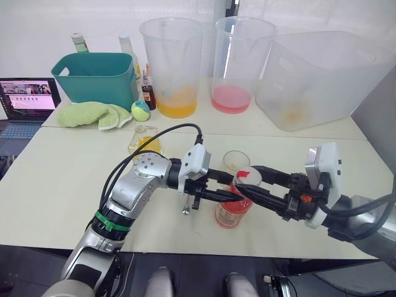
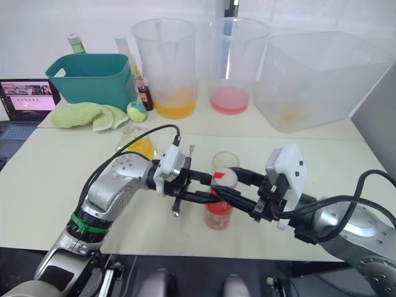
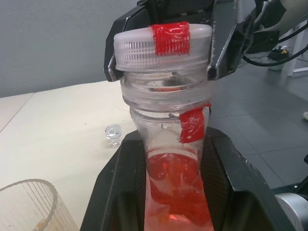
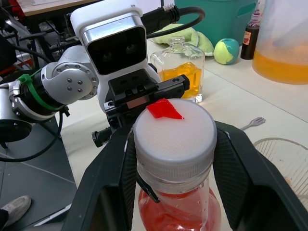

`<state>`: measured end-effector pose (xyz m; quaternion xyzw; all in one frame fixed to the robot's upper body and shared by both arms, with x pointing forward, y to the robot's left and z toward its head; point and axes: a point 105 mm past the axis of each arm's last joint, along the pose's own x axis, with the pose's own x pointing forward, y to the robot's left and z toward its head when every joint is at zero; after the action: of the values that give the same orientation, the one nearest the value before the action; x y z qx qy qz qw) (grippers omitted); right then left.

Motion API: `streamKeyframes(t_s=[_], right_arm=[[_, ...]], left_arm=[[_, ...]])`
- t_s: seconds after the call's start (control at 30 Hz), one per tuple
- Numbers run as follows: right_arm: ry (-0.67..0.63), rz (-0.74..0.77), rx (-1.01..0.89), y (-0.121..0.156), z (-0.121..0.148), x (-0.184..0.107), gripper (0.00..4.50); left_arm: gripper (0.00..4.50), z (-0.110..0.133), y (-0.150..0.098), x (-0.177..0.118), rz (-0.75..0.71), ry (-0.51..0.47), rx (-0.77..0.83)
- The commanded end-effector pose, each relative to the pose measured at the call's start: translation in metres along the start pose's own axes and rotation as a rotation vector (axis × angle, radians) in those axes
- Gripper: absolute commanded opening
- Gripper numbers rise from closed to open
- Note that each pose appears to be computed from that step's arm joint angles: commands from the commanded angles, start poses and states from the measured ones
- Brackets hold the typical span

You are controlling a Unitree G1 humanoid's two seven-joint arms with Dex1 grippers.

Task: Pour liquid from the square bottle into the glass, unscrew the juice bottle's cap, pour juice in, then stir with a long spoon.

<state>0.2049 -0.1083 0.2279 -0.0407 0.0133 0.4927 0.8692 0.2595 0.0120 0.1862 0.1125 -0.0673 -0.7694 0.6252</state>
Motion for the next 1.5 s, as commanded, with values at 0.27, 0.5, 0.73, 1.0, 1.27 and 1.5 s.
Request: streamKeyframes(t_s=[0.27,0.5,0.73,1.0,1.27,1.5], right_arm=[[0.062,0.136,-0.042,-0.009,-0.002,0.001,1.62],[0.07,0.179,-0.061,-0.015,-0.001,0.003,1.62],[0.027,0.2,-0.115,-0.015,0.018,0.001,1.62],[0.004,0.216,-0.137,-0.02,0.045,-0.013,1.62],[0.043,0.177,-0.152,-0.037,0.049,-0.029,1.62],[0.134,0.112,-0.141,-0.049,0.032,-0.042,1.62]], left_arm=[[1.23,-0.012,-0.005,0.0,-0.029,0.045,-0.03],[1.23,-0.012,-0.006,-0.001,-0.019,0.049,-0.029],[1.23,-0.013,-0.006,-0.002,-0.015,0.051,-0.029],[1.23,-0.014,-0.006,-0.002,-0.019,0.048,-0.029],[1.23,-0.017,-0.005,-0.004,-0.021,0.046,-0.031],[1.23,-0.018,-0.007,-0.003,-0.021,0.044,-0.029]])
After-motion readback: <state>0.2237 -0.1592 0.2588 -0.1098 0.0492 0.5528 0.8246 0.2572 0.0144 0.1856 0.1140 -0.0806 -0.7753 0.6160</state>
